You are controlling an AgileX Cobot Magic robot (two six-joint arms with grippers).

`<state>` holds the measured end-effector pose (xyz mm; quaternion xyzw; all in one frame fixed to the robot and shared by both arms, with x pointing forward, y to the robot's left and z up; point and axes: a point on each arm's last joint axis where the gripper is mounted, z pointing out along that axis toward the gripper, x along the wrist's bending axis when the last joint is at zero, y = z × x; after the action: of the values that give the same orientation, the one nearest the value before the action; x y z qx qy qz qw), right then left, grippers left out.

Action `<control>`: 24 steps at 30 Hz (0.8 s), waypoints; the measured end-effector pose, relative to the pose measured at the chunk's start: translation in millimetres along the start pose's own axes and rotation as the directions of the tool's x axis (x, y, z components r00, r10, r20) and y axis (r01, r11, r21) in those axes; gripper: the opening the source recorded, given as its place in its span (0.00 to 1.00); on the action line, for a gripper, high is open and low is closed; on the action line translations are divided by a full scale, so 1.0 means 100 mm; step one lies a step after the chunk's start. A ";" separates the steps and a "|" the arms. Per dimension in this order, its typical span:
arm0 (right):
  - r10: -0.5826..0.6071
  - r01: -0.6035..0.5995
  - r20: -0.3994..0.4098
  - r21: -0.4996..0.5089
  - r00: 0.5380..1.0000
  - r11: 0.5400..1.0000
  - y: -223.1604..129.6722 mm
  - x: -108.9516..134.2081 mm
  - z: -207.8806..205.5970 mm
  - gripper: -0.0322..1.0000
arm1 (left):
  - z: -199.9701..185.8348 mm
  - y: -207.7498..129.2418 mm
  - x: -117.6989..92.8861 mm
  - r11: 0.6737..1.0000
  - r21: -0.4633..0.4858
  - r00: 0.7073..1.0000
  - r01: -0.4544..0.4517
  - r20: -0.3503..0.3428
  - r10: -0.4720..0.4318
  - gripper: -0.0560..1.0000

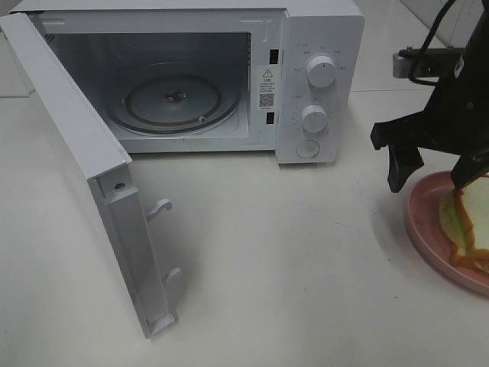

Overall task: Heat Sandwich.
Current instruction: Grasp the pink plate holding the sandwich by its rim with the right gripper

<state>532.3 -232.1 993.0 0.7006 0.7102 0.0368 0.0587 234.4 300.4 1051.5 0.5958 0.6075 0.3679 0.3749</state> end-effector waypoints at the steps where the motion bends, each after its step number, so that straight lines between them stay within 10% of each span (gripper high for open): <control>1: 0.002 -0.002 0.000 0.001 1.000 1.000 0.00 -0.01 0.05 0.76 | 0.00 0.00 0.00 1.000 0.000 1.000 0.000 0.000 0.000 0.86; 24: 0.038 -0.041 0.031 0.114 0.999 0.993 0.11 0.03 1.02 0.73 | 0.00 0.00 0.00 1.000 0.000 1.000 0.000 0.000 0.000 0.86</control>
<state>557.2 -232.1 893.6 0.7173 0.6961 -0.0130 0.0281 234.4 300.4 1051.5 0.5958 0.6075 0.3679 0.3749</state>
